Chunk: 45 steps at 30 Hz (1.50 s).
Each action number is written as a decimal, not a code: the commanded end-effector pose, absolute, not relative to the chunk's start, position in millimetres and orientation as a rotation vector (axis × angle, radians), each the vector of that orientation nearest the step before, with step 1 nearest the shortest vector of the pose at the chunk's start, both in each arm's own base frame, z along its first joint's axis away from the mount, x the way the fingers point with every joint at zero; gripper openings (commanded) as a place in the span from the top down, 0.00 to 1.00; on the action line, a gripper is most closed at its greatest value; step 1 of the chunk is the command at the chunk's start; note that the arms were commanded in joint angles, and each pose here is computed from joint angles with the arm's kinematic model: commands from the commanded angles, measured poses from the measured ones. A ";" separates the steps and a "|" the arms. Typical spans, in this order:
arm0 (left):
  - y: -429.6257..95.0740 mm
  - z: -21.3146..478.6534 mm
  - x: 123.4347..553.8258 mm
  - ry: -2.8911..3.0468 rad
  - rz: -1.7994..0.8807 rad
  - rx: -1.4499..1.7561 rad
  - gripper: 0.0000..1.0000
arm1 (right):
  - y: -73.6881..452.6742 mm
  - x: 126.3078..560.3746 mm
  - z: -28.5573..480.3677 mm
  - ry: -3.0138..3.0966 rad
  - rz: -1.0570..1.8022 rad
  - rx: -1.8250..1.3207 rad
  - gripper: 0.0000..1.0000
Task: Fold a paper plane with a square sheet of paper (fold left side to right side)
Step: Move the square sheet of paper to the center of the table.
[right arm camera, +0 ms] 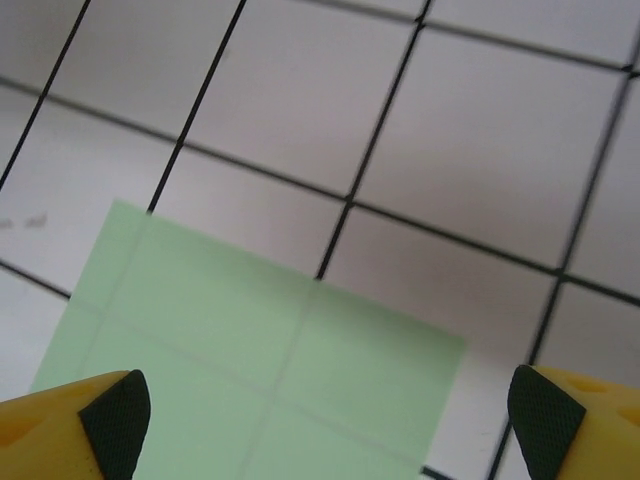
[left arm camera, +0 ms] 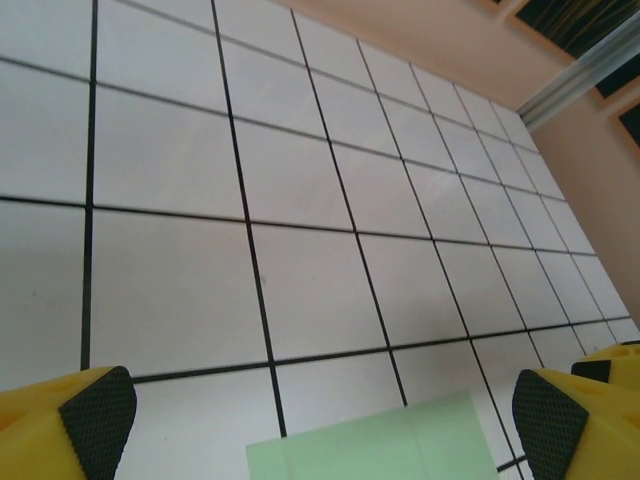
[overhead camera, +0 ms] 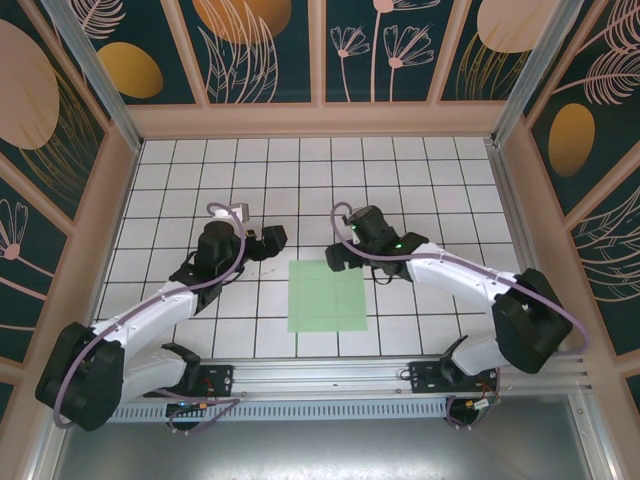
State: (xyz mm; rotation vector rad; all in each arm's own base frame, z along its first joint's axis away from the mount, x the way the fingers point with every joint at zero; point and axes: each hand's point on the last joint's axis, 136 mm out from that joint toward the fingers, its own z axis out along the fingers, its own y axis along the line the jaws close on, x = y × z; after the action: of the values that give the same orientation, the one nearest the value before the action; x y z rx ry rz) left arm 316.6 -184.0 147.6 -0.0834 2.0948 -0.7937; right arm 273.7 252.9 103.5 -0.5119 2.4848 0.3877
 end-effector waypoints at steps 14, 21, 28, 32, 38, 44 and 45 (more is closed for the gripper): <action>-176.4 136.6 319.6 2.094 -0.758 -0.152 0.02 | 295.0 224.9 22.7 2.706 0.206 -0.765 0.24; -169.9 133.8 320.3 2.103 -0.704 -0.155 0.01 | 290.4 230.6 4.6 2.726 0.143 -0.742 0.26; -164.2 134.0 321.4 2.105 -0.667 -0.174 0.01 | 282.9 264.1 0.8 2.716 0.169 -0.604 0.26; -164.4 134.2 322.0 2.105 -0.666 -0.174 0.01 | 280.4 291.2 0.6 2.696 0.212 -0.538 0.27; -175.2 132.5 323.8 2.129 -0.713 -0.146 0.01 | 278.1 333.1 3.0 2.660 0.248 -0.480 0.27; -201.4 128.0 320.5 2.188 -0.855 -0.077 0.08 | 293.3 347.9 36.8 2.575 0.339 -0.519 0.27; -206.4 125.8 318.8 2.206 -0.883 -0.061 0.11 | 291.3 350.6 45.9 2.557 0.349 -0.509 0.27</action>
State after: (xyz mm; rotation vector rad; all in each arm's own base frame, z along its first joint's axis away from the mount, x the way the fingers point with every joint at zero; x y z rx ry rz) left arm 321.2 -186.0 117.5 -0.1245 2.1897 -0.7698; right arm 344.5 284.4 24.1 -0.4747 2.6092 0.2931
